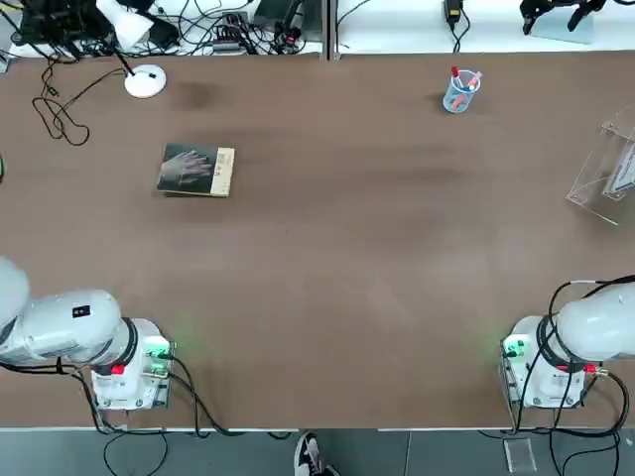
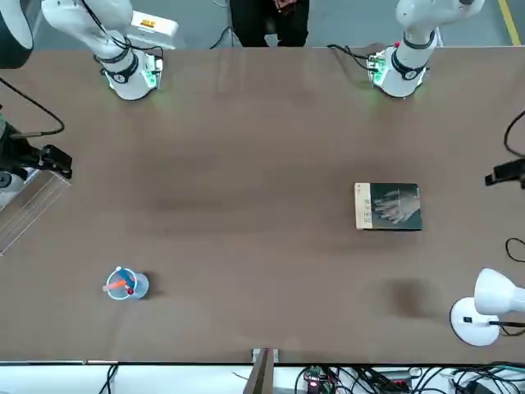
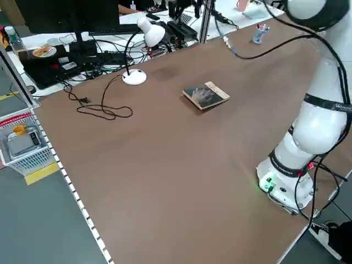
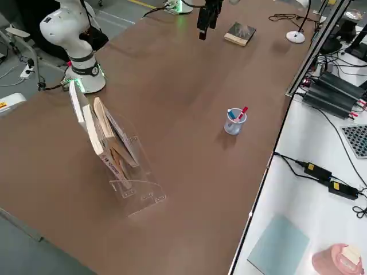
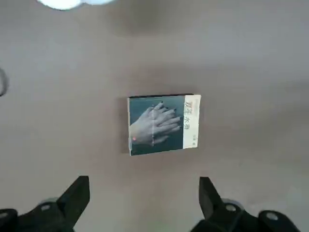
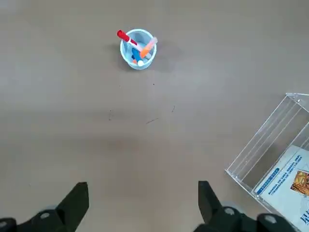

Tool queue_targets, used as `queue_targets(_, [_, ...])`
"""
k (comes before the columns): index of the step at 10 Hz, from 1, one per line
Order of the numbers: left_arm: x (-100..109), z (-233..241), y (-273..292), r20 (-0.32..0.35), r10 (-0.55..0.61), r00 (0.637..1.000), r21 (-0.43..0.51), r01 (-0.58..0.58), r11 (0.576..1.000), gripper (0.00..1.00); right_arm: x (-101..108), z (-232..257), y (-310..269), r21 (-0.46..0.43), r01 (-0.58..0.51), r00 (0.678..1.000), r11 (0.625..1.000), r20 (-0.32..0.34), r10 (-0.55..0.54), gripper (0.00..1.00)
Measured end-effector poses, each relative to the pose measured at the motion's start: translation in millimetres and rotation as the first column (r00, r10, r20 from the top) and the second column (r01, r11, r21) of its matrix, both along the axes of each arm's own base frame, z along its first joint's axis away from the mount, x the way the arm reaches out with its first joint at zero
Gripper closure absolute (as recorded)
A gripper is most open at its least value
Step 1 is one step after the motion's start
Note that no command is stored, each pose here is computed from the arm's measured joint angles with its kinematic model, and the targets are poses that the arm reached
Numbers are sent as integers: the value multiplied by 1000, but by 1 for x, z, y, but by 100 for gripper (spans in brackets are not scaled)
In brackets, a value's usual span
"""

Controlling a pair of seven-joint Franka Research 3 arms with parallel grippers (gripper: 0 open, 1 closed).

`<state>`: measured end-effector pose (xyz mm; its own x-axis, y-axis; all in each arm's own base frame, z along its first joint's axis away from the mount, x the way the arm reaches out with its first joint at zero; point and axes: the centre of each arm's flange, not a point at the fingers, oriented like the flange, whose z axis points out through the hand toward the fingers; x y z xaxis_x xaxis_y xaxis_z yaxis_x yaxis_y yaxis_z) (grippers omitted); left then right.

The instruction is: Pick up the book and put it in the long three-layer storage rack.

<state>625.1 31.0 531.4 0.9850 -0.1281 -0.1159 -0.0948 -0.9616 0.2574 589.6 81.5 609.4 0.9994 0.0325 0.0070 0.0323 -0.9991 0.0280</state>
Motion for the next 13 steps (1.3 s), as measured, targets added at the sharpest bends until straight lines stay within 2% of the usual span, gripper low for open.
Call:
queue_targets(3, [4,-42,0,-27,-47,999,-64,45,997,0,0,0,0,1,0,1000,1000,4,0,0])
queue_targets(6, [2,-82,0,22,-50,998,-61,52,997,0,1,0,0,1,-2,1000,1000,6,2,0])
queue_targets(13, [-29,-143,12,79,-73,994,-136,83,987,0,1,1,0,1,-65,998,998,11,65,0])
